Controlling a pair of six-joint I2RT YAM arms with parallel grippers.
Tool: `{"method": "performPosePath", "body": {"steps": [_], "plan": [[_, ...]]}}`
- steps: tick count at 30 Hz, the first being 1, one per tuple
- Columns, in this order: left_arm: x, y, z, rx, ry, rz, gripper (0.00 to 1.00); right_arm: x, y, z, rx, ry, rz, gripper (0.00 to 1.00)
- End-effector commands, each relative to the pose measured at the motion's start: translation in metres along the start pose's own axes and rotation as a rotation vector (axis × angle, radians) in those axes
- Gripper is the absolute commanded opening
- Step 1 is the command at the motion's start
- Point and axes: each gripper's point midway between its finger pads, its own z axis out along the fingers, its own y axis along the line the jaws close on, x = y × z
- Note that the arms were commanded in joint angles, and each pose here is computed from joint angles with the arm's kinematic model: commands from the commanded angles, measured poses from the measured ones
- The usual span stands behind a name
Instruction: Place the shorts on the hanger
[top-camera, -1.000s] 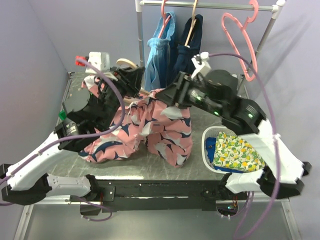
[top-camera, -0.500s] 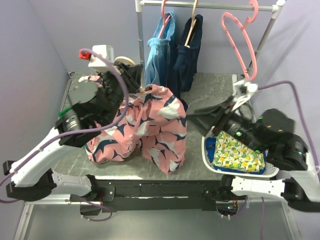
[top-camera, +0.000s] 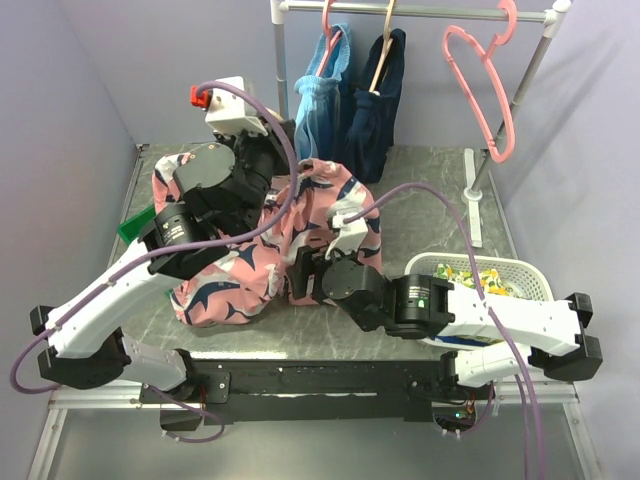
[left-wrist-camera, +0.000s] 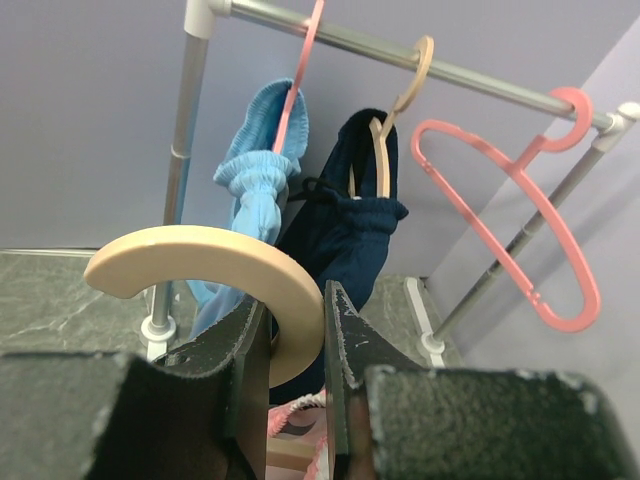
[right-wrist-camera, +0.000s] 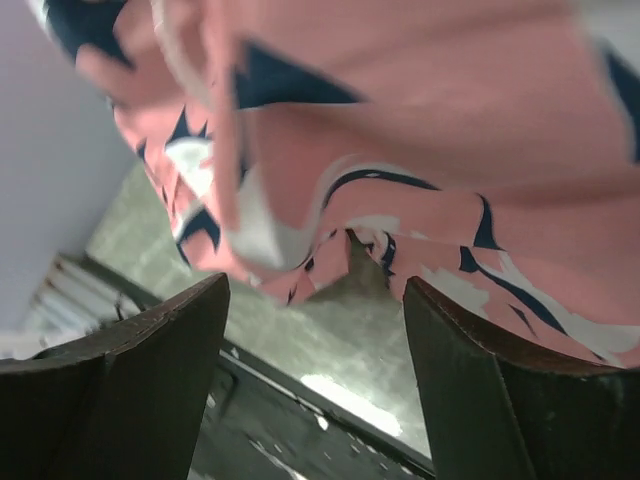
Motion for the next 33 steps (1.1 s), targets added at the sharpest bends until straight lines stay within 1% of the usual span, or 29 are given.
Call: {"method": "performPosePath", "body": {"steps": [1,3,4,5,6,7,8,9,10,11,14,19,21,22,23,24,25,26,28,30,31,33], "plan": [[-0.039,0.002,-0.005,-0.012,-0.08,-0.092,0.01,-0.043,0.0,-0.001,0.035,-0.166,0.226,0.76],[-0.04,0.0,-0.005,-0.006,-0.088,-0.106,0.01,-0.046,-0.003,0.003,0.059,-0.201,0.252,0.75],[-0.039,-0.001,-0.004,-0.008,-0.088,-0.111,0.01,-0.048,-0.008,0.007,0.083,-0.214,0.255,0.68],[-0.041,-0.001,-0.004,-0.006,-0.093,-0.12,0.01,-0.048,-0.012,0.01,0.097,-0.222,0.255,0.56],[-0.041,-0.004,-0.003,0.003,-0.096,-0.126,0.01,-0.053,-0.009,0.013,0.079,-0.233,0.279,0.42],[-0.043,-0.006,-0.003,0.01,-0.099,-0.133,0.01,-0.056,-0.009,0.017,0.061,-0.235,0.273,0.21],[-0.043,-0.009,-0.001,0.015,-0.1,-0.134,0.01,-0.053,0.002,0.019,0.009,-0.214,0.264,0.16],[-0.044,-0.014,0.001,0.019,-0.101,-0.133,0.01,-0.056,0.011,0.02,-0.022,-0.219,0.269,0.07],[-0.046,-0.016,0.001,0.021,-0.104,-0.133,0.01,-0.049,0.02,0.026,-0.036,-0.196,0.237,0.03],[-0.045,-0.018,0.002,0.023,-0.104,-0.127,0.01,-0.052,0.042,0.021,-0.11,-0.184,0.24,0.02],[-0.049,-0.026,0.002,0.034,-0.111,-0.133,0.01,-0.038,0.073,0.023,-0.173,-0.157,0.191,0.0],[-0.056,-0.035,-0.002,0.053,-0.119,-0.134,0.01,-0.017,0.095,0.034,-0.258,-0.114,0.125,0.0],[-0.058,-0.036,-0.004,0.054,-0.123,-0.137,0.01,-0.019,0.093,0.039,-0.228,-0.105,0.105,0.0],[-0.058,-0.038,-0.005,0.06,-0.122,-0.138,0.01,-0.03,0.091,0.048,-0.174,-0.113,0.122,0.0],[-0.059,-0.038,-0.007,0.061,-0.123,-0.139,0.01,-0.019,0.074,0.055,-0.1,-0.062,0.09,0.0],[-0.059,-0.042,-0.01,0.07,-0.122,-0.142,0.01,-0.029,0.059,0.066,-0.056,-0.072,0.121,0.0],[-0.061,-0.041,-0.012,0.068,-0.124,-0.141,0.01,-0.027,0.052,0.065,-0.072,-0.057,0.126,0.0],[-0.061,-0.042,-0.013,0.073,-0.123,-0.139,0.01,-0.037,0.055,0.064,-0.112,-0.092,0.15,0.0],[-0.061,-0.043,-0.016,0.082,-0.122,-0.14,0.01,-0.044,0.055,0.057,-0.148,-0.116,0.112,0.04],[-0.06,-0.044,-0.017,0.089,-0.122,-0.144,0.01,-0.027,0.061,0.065,-0.152,-0.054,0.065,0.02],[-0.059,-0.047,-0.018,0.105,-0.118,-0.158,0.01,-0.024,0.07,0.065,-0.17,-0.048,0.053,0.02],[-0.056,-0.05,-0.02,0.113,-0.111,-0.16,0.01,-0.015,0.068,0.07,-0.139,-0.038,0.035,0.03]]}}
